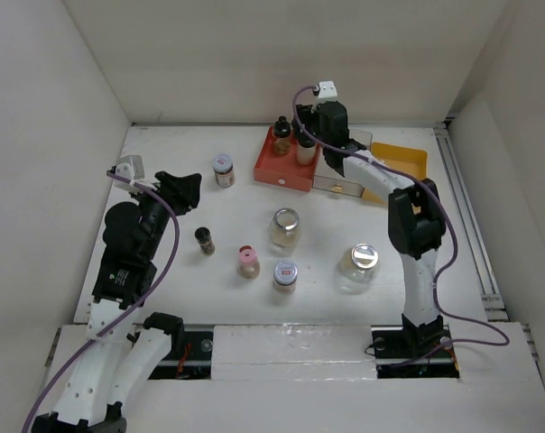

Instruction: Organize the condiment bottles

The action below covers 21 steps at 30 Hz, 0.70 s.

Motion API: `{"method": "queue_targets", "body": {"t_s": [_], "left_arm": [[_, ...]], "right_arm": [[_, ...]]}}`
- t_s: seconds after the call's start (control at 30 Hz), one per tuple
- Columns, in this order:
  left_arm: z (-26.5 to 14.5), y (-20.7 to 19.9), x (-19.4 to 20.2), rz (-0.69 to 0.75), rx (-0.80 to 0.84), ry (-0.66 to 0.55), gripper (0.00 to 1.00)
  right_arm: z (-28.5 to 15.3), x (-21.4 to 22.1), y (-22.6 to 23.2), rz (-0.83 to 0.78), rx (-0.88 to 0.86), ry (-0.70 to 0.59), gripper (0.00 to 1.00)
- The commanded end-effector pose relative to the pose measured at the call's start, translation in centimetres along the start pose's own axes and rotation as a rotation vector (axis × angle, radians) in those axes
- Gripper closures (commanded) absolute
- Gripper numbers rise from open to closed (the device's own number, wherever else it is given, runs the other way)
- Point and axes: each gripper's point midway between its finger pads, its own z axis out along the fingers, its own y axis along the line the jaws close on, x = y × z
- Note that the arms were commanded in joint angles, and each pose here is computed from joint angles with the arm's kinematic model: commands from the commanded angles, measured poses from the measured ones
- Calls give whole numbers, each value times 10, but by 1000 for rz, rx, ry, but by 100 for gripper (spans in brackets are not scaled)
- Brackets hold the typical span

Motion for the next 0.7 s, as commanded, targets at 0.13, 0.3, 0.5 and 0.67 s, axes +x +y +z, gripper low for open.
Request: {"method": "queue_targets", "body": {"t_s": [0.13, 0.3, 0.5, 0.67], "left_arm": [[-5, -17, -14, -3, 75, -41, 52], [-8, -12, -20, -5, 38, -59, 52], [-21, -6, -39, -30, -21, -132, 42], [-23, -7, -41, -30, -16, -140, 41]], "right_arm": [[-127, -64, 83, 66, -223, -89, 16], [-177, -3, 173, -43, -482, 67, 7], [-129, 18, 246, -121, -631, 132, 1], [-67, 10, 267, -143, -569, 101, 1]]}}
